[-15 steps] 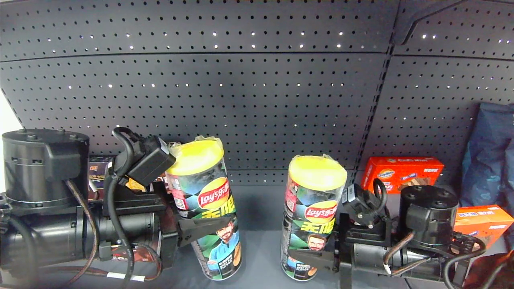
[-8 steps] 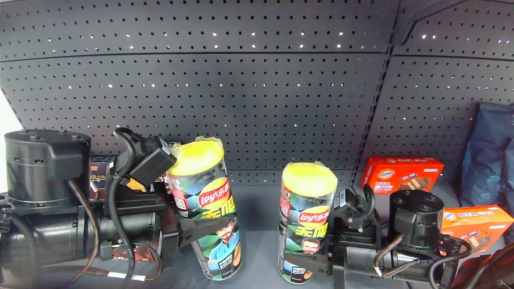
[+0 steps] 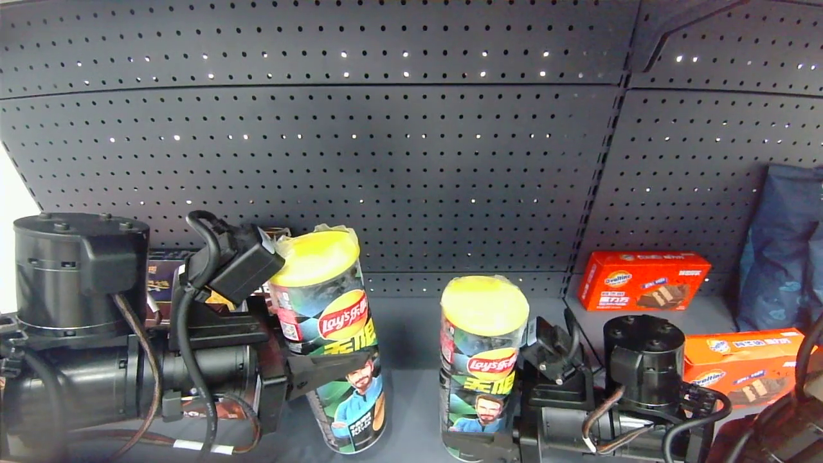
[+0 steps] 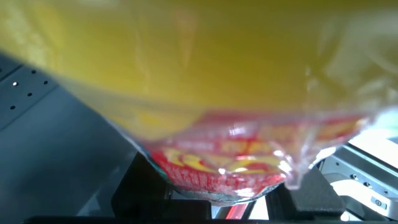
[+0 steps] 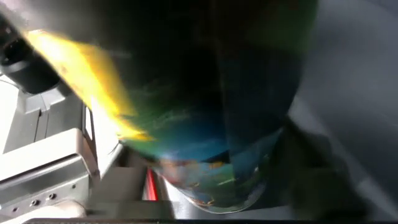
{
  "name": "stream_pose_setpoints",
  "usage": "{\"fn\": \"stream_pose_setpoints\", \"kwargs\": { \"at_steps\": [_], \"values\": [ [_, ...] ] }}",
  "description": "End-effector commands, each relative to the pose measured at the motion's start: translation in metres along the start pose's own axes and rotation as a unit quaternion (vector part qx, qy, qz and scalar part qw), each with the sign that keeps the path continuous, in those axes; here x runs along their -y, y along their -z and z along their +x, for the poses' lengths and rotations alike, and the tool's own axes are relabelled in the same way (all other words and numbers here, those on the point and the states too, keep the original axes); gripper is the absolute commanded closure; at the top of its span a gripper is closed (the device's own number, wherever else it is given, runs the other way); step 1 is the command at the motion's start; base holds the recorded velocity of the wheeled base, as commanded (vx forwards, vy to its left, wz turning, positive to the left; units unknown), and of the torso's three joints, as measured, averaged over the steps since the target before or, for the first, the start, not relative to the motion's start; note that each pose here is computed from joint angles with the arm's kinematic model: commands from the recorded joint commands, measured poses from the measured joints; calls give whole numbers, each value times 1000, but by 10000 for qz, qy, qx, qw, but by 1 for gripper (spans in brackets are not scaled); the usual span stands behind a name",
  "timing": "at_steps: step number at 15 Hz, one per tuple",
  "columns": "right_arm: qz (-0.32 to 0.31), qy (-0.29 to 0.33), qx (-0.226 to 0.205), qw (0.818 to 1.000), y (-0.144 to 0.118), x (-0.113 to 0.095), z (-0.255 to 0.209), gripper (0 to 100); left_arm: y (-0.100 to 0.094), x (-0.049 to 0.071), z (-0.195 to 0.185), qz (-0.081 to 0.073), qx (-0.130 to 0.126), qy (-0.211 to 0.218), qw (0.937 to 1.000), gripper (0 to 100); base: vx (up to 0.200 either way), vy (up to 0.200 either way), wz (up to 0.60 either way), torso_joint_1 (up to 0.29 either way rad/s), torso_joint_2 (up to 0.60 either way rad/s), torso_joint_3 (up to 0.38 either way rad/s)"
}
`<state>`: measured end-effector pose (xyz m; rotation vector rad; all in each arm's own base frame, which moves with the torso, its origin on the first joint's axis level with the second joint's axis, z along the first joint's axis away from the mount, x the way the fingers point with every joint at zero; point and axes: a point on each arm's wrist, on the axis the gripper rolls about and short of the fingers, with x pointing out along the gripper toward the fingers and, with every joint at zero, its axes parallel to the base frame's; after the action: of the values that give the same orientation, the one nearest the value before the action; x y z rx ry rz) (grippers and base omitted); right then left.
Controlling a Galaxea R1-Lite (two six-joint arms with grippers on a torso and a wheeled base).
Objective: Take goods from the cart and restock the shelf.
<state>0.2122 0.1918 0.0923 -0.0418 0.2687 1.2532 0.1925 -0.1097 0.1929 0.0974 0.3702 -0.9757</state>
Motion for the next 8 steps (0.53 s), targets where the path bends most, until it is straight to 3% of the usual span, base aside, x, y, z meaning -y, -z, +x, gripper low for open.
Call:
{"fn": "stream_pose_setpoints", "kwargs": {
  "at_steps": [1, 5, 8],
  "values": [
    [20, -19, -43, 10000, 4, 0, 2, 0, 0, 0, 0, -7, -10, 0, 10000, 100, 0, 0, 0, 0, 0, 0],
    [-34, 51, 66, 10000, -1, -5, -12, 0, 0, 0, 0, -7, -10, 0, 10000, 100, 0, 0, 0, 0, 0, 0],
    [-247, 319, 458, 9981, -21, -12, -43, 0, 0, 0, 0, -3, -3, 0, 10000, 100, 0, 0, 0, 0, 0, 0]
  ]
}}
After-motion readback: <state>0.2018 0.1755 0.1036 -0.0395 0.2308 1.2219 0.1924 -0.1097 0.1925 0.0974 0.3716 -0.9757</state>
